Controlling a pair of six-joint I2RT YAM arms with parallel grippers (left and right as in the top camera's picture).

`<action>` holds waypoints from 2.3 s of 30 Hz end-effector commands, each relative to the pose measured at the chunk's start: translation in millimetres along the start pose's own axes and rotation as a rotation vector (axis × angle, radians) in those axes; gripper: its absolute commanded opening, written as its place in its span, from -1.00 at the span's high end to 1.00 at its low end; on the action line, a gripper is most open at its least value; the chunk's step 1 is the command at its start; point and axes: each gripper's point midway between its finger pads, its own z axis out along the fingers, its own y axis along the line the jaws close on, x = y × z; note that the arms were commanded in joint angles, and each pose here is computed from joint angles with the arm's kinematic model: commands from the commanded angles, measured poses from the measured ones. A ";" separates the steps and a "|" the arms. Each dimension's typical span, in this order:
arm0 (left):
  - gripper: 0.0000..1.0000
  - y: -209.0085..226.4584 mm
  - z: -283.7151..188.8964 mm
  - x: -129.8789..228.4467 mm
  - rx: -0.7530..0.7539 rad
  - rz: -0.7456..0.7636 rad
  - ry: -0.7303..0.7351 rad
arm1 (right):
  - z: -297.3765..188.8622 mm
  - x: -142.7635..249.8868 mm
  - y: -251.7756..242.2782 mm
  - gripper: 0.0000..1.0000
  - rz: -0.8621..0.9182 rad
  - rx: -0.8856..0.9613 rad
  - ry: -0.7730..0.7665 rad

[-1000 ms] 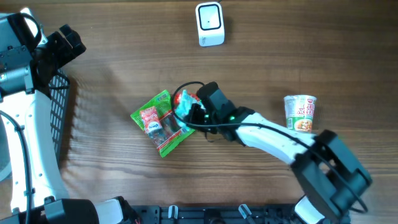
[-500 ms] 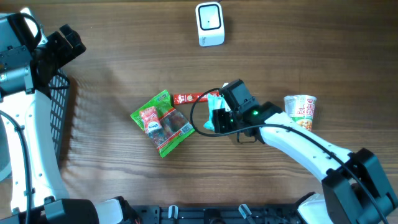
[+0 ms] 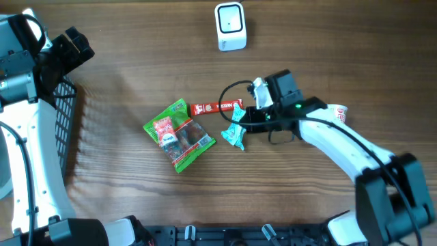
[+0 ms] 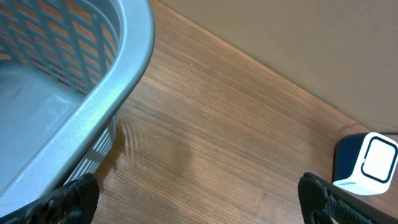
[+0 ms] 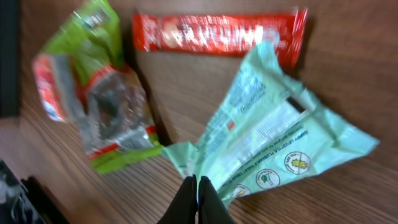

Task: Scan the item barcode

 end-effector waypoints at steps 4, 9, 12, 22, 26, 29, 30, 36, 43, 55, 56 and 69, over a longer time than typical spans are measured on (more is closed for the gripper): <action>-1.00 -2.4 -4.0 -5.6 0.011 -0.002 -0.016 | 51.8 46.6 -44.6 0.91 0.086 0.066 0.203; -1.00 -2.4 -4.2 -5.6 0.011 -0.001 -0.016 | 23.0 31.5 -39.7 0.89 0.135 0.071 0.204; -1.00 -2.4 -4.2 -5.6 0.011 -0.002 -0.016 | -9.3 8.0 12.1 0.85 0.026 -0.107 0.143; -1.00 -2.4 -4.0 -5.6 0.011 -0.002 -0.016 | 16.6 42.9 22.6 0.91 -0.069 -0.118 0.186; -1.00 -2.4 -4.2 -5.6 0.011 -0.002 -0.016 | 31.5 48.6 -3.0 0.91 -0.094 -0.028 0.134; -1.00 -2.4 -4.0 -5.6 0.011 -0.002 -0.016 | 40.9 48.7 -23.6 0.91 -0.043 0.043 0.068; -1.00 -2.4 -4.2 -5.6 0.011 -0.002 -0.016 | 41.8 51.9 -27.8 0.91 -0.042 0.058 0.070; -1.00 -2.4 -4.0 -5.6 0.011 -0.002 -0.016 | -2.1 7.9 38.2 -0.15 -0.075 -0.101 0.046; -1.00 -2.4 -3.9 -5.4 0.011 -0.002 -0.015 | -26.1 -37.7 14.4 -0.42 -0.052 0.142 -0.119; -1.00 -2.4 -4.1 -5.5 0.011 -0.002 -0.016 | 14.8 37.1 -44.8 0.91 0.255 0.418 0.141; -1.00 -2.4 -3.9 -5.4 0.011 -0.001 -0.015 | 17.0 40.6 -42.8 0.91 0.252 0.418 0.147; -1.00 -2.4 -4.1 -5.5 0.011 -0.001 -0.016 | -17.3 -2.8 -5.9 -0.15 0.329 0.168 0.050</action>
